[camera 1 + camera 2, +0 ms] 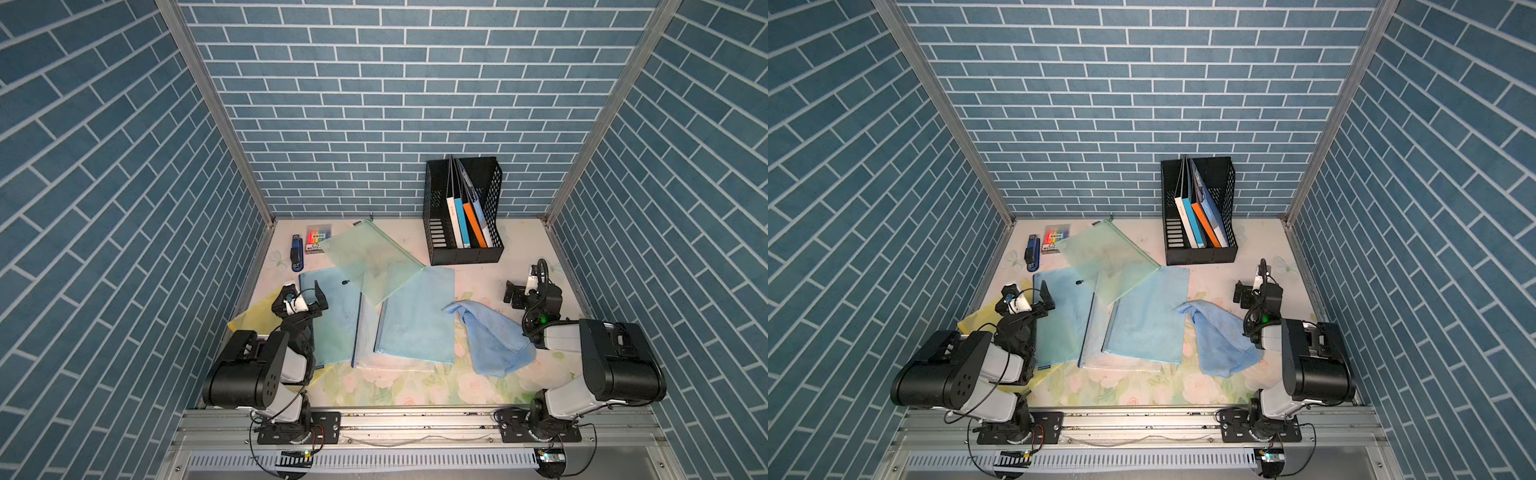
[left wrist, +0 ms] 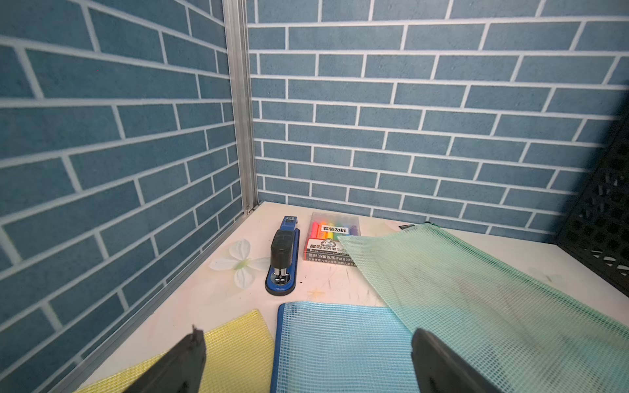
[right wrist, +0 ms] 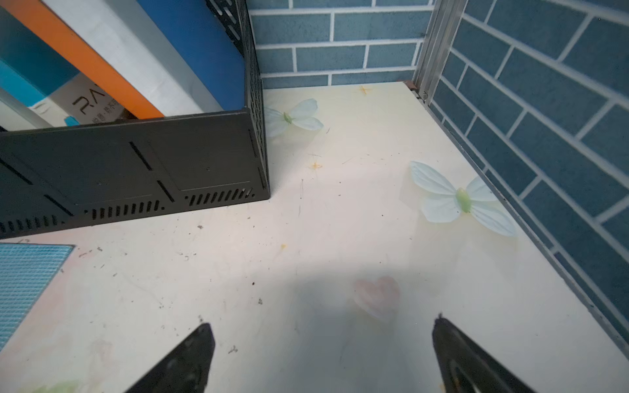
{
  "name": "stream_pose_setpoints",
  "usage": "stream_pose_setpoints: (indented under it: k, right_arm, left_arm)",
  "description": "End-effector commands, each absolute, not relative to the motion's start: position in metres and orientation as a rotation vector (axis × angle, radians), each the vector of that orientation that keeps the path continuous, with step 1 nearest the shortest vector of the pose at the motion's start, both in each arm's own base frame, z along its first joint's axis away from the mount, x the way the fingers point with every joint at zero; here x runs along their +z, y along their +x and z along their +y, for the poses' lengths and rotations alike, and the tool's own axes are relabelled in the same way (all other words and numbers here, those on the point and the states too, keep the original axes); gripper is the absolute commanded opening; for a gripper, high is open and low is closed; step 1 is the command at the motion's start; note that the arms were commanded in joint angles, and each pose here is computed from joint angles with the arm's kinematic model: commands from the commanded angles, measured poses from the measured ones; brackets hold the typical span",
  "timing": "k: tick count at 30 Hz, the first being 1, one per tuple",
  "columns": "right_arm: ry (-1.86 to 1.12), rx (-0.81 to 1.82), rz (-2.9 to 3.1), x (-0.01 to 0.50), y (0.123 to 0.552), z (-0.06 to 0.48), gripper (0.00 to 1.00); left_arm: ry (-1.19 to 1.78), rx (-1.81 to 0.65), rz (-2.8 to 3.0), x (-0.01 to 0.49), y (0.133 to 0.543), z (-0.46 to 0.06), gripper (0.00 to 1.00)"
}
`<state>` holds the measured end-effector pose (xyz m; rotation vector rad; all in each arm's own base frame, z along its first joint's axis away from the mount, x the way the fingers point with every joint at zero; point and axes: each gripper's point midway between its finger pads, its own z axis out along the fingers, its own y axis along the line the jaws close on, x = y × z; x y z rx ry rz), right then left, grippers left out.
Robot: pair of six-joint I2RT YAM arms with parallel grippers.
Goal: Wipe the document bag
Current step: Pick up the document bag from the center of the board.
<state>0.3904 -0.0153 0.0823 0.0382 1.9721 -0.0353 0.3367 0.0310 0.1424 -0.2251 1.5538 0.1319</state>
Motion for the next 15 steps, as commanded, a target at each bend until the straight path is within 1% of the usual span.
stream_pose_setpoints:
  k: [1,9,15]
  right_arm:
    - [0.049,-0.044,1.960,0.087,0.395,-0.018,0.99]
    - [0.047,-0.043,1.958,0.088,0.395,-0.018,0.99]
    - [0.060,-0.043,1.963,0.087,0.395,-0.021,0.99]
  left_arm:
    - [-0.240,0.145,1.534,0.147,0.336,0.035,0.99]
    - [-0.314,0.178,1.530,0.145,0.334,0.046,1.00]
    - [-0.266,0.173,1.613,0.136,0.357,0.039,1.00]
